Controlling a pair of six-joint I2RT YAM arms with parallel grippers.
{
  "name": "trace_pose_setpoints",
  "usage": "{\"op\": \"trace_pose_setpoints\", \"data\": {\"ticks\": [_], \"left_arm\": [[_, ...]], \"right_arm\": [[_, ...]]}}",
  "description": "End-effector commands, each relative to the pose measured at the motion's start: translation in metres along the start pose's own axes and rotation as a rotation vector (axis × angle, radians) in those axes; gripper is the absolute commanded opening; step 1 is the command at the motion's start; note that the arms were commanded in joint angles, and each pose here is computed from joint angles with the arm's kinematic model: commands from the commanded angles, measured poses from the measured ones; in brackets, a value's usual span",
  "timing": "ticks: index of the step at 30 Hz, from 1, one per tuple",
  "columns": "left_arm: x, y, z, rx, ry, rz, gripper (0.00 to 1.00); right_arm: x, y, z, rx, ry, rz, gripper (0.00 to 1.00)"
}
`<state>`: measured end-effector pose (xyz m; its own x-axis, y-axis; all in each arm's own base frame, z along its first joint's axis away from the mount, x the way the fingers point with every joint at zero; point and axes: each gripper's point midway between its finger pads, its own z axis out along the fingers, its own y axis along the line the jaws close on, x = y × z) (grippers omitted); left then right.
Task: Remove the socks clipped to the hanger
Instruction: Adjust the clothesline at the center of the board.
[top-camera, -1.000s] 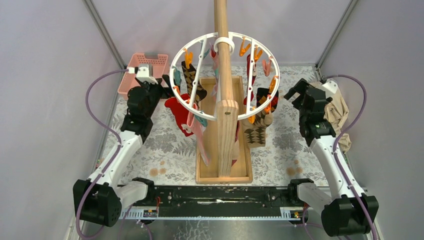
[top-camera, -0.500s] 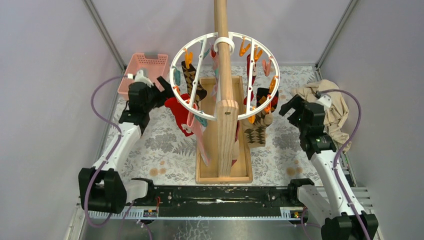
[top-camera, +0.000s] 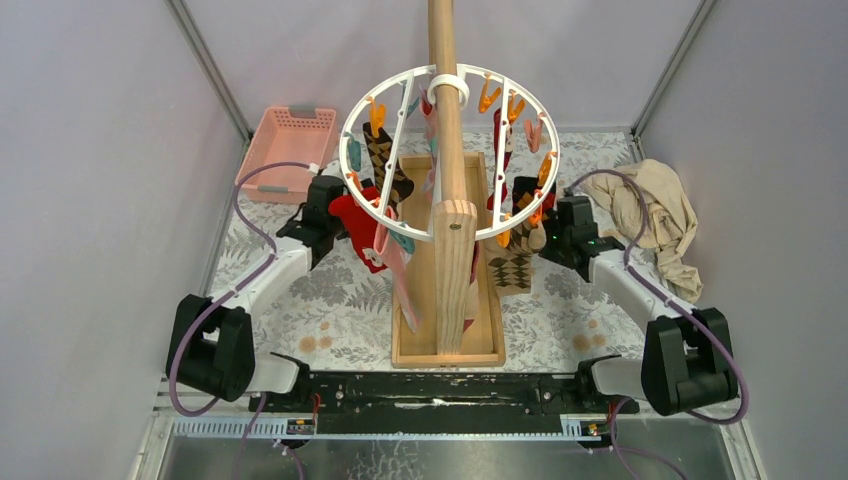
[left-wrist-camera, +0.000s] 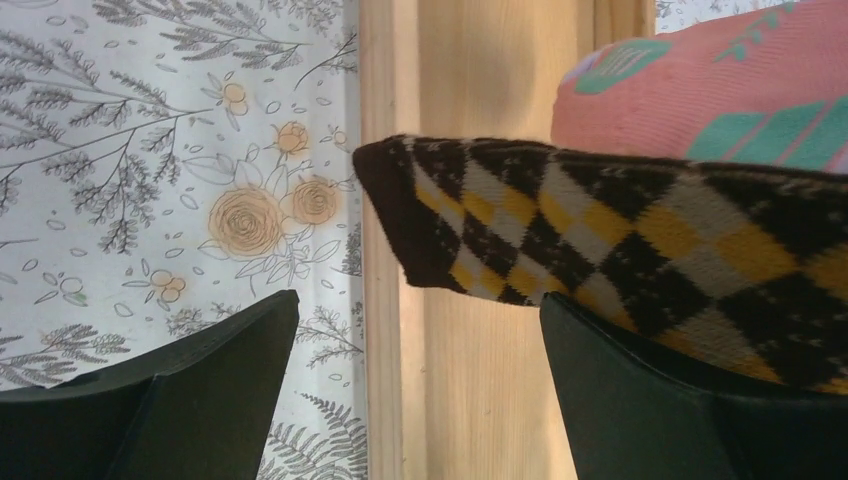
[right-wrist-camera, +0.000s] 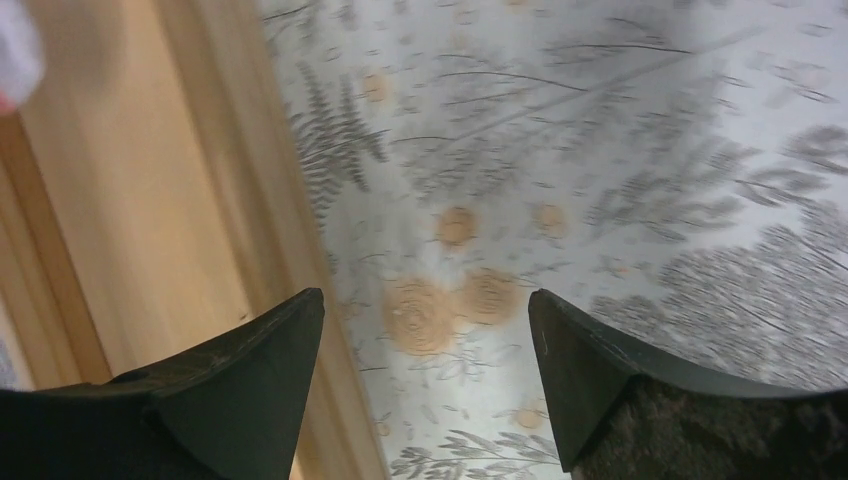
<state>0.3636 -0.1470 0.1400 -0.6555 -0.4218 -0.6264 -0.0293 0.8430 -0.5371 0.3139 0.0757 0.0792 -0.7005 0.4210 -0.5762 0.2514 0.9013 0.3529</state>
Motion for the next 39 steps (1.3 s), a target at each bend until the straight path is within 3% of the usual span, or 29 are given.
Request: {"op": "trace_pose_setpoints", "data": {"ticks": [1,6,28,33,39], "left_arm": [[-0.008,0.002,0.004,-0.045,-0.028,0.039,0.98],[0.001,-0.01,0.008,0.053,-0.021,0.017,0.98],[0.039,-0.004,0.038,-0.054,0.089,0.056,0.98],[0.046,-0.008,0.041,-0.071,0.093,0.1,0.97],[0.049,-0.006,0.044,-0.078,0.106,0.107,0.86]], "right_arm": [[-0.022,0.051,0.002,-0.082,-0.056,-0.116,0.82],[-0.022,0.066,0.012,-0.072,-0.033,-0.173,0.82],[0.009,0.109,0.053,-0.042,0.067,-0.369,0.8],[0.019,0.103,0.066,0.021,0.092,-0.411,0.73],[0.016,0.097,0.076,0.083,0.095,-0.441,0.53]]}}
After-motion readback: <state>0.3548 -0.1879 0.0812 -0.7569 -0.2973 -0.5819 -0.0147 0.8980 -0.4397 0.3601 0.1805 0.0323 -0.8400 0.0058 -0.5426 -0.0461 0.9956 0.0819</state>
